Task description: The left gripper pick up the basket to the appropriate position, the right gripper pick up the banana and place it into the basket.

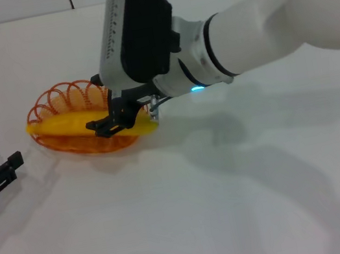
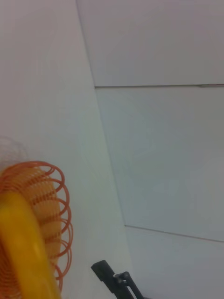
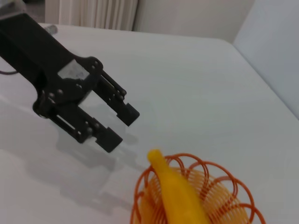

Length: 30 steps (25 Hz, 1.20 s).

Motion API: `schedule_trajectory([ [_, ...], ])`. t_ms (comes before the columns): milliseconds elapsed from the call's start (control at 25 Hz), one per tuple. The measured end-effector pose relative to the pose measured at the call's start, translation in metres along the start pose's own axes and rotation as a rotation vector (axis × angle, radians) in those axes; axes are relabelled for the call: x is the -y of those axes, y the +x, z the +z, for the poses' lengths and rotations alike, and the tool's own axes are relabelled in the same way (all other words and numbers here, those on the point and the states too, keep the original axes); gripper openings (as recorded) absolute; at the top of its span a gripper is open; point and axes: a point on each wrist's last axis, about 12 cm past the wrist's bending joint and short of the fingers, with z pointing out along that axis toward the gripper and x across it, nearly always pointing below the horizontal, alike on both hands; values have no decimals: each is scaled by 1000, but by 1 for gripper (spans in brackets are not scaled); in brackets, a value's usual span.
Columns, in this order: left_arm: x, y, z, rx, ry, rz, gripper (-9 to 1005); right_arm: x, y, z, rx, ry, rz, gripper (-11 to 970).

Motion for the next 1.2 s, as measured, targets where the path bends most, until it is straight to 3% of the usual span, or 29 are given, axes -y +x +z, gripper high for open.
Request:
schedule_trajectory([
  [160,0,3,-1,-5,-5,-8,585,-2,4,-24,48,14,-2,746],
  [200,1,3,-1,-6,-6,-9,585,1,13,-42,71,28,8,772],
  [400,0,4,-1,-7,-9,-8,585,11,37,-74,131,13,70,901],
  [480,1,4,-1,-7,-9,-8,586,17,56,-86,147,-7,104,899],
  [520,1,4,-1,-7,-8,-8,586,22,77,-92,149,-24,143,898],
  [560,1,4,-1,-7,-8,-8,586,22,77,-92,149,-24,143,897],
  [680,1,3,0,-6,-6,-7,586,31,116,-95,142,-33,231,895],
  [880,1,4,0,-7,-6,-8,586,31,166,-104,205,-84,340,894],
  [1200,1,3,0,-5,-5,-2,587,22,191,-113,267,-65,347,892],
])
